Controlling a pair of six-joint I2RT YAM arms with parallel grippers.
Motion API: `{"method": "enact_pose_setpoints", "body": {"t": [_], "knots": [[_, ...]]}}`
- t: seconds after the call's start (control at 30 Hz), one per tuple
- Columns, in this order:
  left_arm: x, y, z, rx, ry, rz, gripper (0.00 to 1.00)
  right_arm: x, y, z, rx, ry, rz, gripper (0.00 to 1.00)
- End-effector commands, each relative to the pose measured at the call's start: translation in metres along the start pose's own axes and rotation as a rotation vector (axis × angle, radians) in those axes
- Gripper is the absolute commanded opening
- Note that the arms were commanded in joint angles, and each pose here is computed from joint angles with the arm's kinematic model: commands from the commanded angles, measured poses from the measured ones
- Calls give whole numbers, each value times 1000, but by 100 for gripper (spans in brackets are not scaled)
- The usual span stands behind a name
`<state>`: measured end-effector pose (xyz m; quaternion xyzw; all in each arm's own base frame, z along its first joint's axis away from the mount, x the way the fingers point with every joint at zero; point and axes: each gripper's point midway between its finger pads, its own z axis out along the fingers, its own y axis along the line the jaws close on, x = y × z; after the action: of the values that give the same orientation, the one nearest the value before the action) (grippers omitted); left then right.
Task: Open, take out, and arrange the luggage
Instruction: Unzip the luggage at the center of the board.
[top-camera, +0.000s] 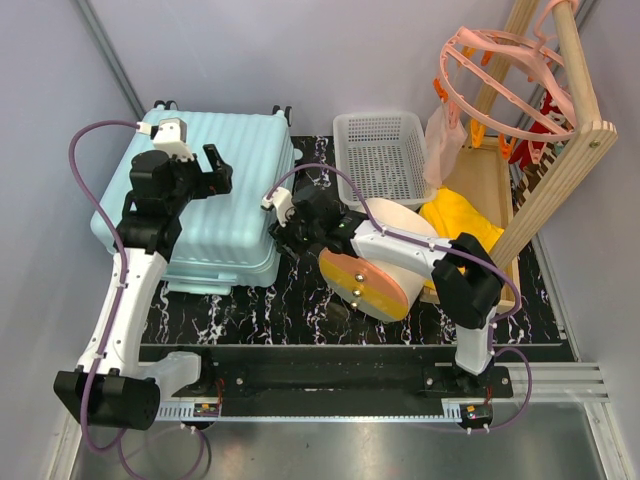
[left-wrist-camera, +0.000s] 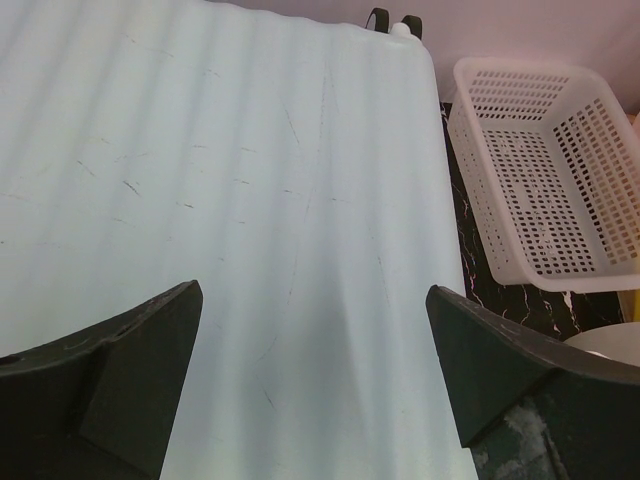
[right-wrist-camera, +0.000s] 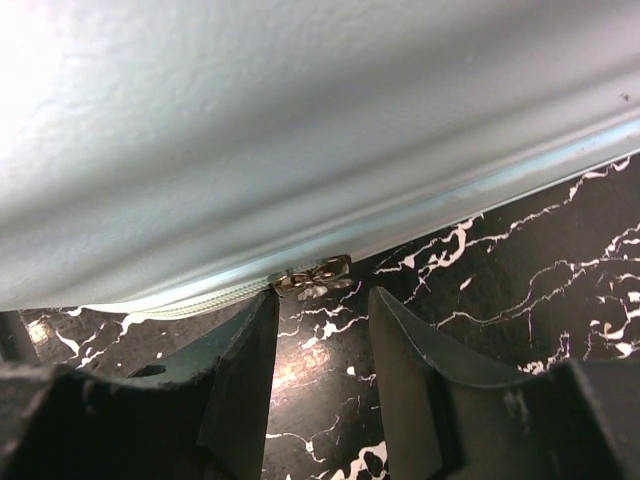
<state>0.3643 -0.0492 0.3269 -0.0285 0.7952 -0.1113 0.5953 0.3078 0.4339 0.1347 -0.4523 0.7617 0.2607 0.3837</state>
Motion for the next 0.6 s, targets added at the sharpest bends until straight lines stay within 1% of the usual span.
{"method": "enact_pose_setpoints", "body": {"t": [0.0,0.27,0.47,0.5,0.53,0.57], "knots": [[-17,0,-5,-5,-59,21,99,-29,17,-9,-75,-112,-35,49],[-17,2,-4,-11,-57,23,99,-29,12,4,-61,-121,-53,47],[-15,1,-3,-9,-52,19,99,-33,18,4,-107,-152,-101,34],[-15,0,-3,-5,-51,16,99,-34,21,4,-118,-158,-109,30],[-14,0,-2,-2,-48,14,99,-36,22,3,-128,-162,-117,21],[-14,-1,-2,3,-48,14,99,-37,22,1,-130,-166,-121,17]]}}
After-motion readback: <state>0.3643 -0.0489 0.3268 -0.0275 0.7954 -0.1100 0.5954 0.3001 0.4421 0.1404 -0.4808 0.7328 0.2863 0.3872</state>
